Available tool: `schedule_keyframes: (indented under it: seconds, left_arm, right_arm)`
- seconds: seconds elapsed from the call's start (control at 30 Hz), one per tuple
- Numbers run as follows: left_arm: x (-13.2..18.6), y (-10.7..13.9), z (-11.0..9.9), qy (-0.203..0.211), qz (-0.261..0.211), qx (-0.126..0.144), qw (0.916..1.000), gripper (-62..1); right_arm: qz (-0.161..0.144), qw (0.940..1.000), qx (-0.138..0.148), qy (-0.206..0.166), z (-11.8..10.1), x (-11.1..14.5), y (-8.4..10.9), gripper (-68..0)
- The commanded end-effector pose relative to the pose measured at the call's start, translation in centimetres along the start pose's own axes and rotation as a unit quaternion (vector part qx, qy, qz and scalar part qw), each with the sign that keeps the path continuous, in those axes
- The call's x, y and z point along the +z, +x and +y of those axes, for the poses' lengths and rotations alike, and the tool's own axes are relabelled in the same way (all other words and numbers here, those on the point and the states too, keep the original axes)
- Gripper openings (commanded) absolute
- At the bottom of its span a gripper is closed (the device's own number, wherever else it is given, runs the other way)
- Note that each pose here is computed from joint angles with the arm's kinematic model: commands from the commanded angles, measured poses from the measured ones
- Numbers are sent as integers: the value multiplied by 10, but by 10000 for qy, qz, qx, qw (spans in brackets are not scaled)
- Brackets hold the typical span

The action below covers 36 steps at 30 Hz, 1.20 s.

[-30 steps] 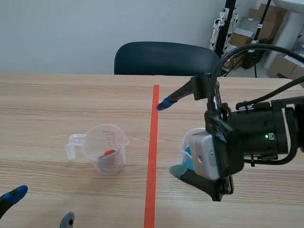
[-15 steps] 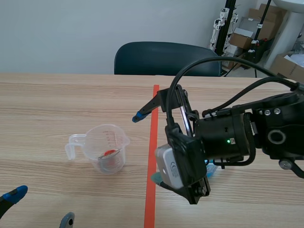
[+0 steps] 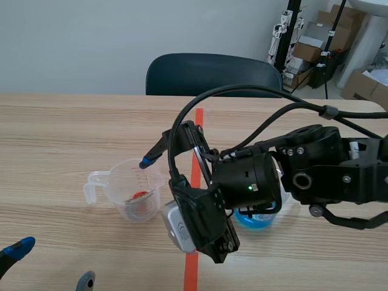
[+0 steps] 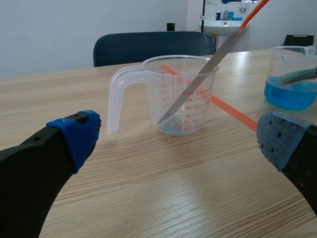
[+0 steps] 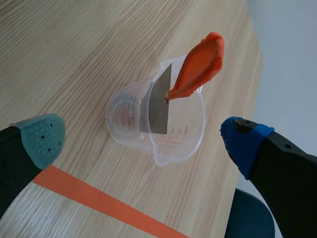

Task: Do the redox reaction experiment. lift the metal plate out of the left beaker

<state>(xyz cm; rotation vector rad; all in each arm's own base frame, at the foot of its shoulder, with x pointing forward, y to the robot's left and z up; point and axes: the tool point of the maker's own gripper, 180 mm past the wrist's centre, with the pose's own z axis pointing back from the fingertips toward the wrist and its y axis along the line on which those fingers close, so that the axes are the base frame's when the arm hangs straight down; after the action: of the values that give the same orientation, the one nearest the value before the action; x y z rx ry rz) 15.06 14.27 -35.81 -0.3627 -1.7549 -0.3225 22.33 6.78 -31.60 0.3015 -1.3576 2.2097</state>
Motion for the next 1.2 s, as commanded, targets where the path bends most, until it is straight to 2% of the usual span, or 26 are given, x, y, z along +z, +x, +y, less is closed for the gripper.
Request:
schedule_keyframes:
  seconds: [0.0,0.2,0.57,0.7,0.8,1.07,1.17]
  left_arm:
    - [0,6,2,38,-153,-16,9999,14]
    - [0,6,2,38,-151,-16,9999,14]
    - [0,6,2,38,-153,-16,9999,14]
    - [0,6,2,38,-153,-16,9999,14]
    - [0,6,2,38,-155,-16,9999,14]
    - [0,6,2,38,-153,-16,9999,14]
    - [0,6,2,38,-144,-16,9999,14]
  right_arm:
    - [-48,9998,146,-127,-15,-1,2,4]
    - [-113,9994,236,-213,-25,-8,8,4]
    - [119,9994,226,-242,-32,-25,1,-2]
    - [173,9997,162,-110,-28,-30,-3,-145]
    - [186,9998,108,39,-23,-33,-4,-222]
    - [134,9998,127,7,-26,-36,0,-359]
    - [129,9998,128,6,-26,-36,0,-366]
